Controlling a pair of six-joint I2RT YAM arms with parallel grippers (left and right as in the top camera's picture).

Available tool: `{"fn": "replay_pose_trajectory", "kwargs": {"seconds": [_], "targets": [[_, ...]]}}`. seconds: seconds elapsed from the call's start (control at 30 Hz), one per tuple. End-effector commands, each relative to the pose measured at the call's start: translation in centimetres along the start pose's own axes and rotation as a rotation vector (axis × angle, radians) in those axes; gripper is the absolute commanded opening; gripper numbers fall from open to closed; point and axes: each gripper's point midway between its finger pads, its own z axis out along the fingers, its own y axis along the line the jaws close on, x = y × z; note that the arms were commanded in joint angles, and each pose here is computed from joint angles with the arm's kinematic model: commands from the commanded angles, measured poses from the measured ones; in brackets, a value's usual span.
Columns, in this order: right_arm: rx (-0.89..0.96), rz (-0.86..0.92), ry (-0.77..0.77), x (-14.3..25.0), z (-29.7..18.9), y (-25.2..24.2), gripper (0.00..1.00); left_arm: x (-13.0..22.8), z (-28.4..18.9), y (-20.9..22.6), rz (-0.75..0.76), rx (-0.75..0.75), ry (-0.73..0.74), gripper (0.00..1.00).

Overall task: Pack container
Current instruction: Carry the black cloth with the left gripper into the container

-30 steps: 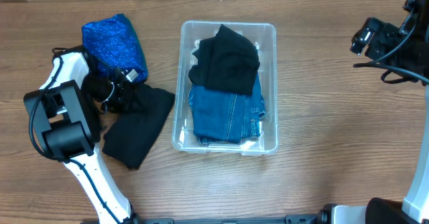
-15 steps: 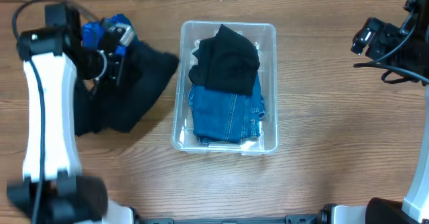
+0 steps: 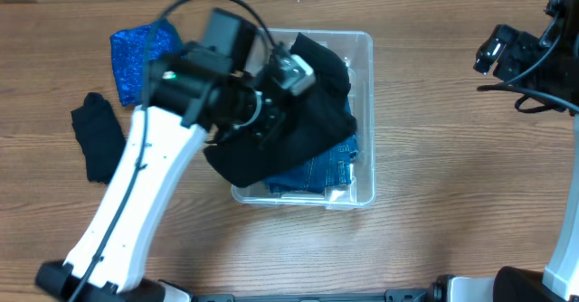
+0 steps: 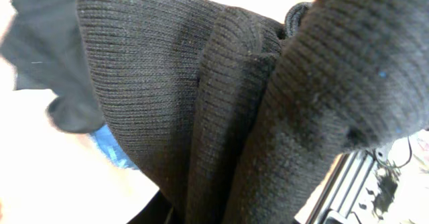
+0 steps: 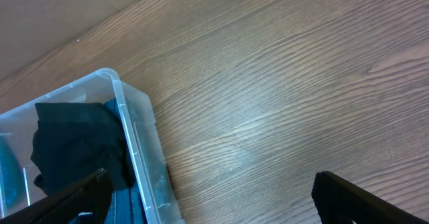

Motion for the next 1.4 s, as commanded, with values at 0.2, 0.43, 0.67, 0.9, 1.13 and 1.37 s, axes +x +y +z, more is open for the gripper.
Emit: {"fn": "replay_pose_trajectory", "kwargs": {"seconds": [0.2, 0.43, 0.67, 0.9, 1.13, 1.37], "targets": [[0.004, -0.001, 0.003, 0.0, 0.2, -0.1, 1.00, 0.0, 6.2, -0.5, -0.021, 0.083, 0.126, 0.04], [0.004, -0.001, 0.003, 0.0, 0.2, -0.1, 1.00, 1.3, 10.5, -1.1, -0.036, 0.184, 0.231, 0.04], [0.003, -0.002, -0.002, -0.1, 0.2, -0.1, 1.00, 3.8, 14.1, -1.7, -0.071, 0.246, 0.374, 0.04], [0.003, -0.002, -0.002, -0.1, 0.2, -0.1, 1.00, 5.3, 16.7, -2.2, -0.033, 0.294, 0.445, 0.04], [0.003, -0.002, -0.001, -0.1, 0.2, -0.1, 1.00, 5.1, 17.3, -2.0, 0.045, 0.297, 0.437, 0.39], [0.003, -0.002, -0.001, -0.1, 0.2, -0.1, 1.00, 1.2, 14.0, -0.6, 0.093, 0.200, 0.365, 1.00]]}}
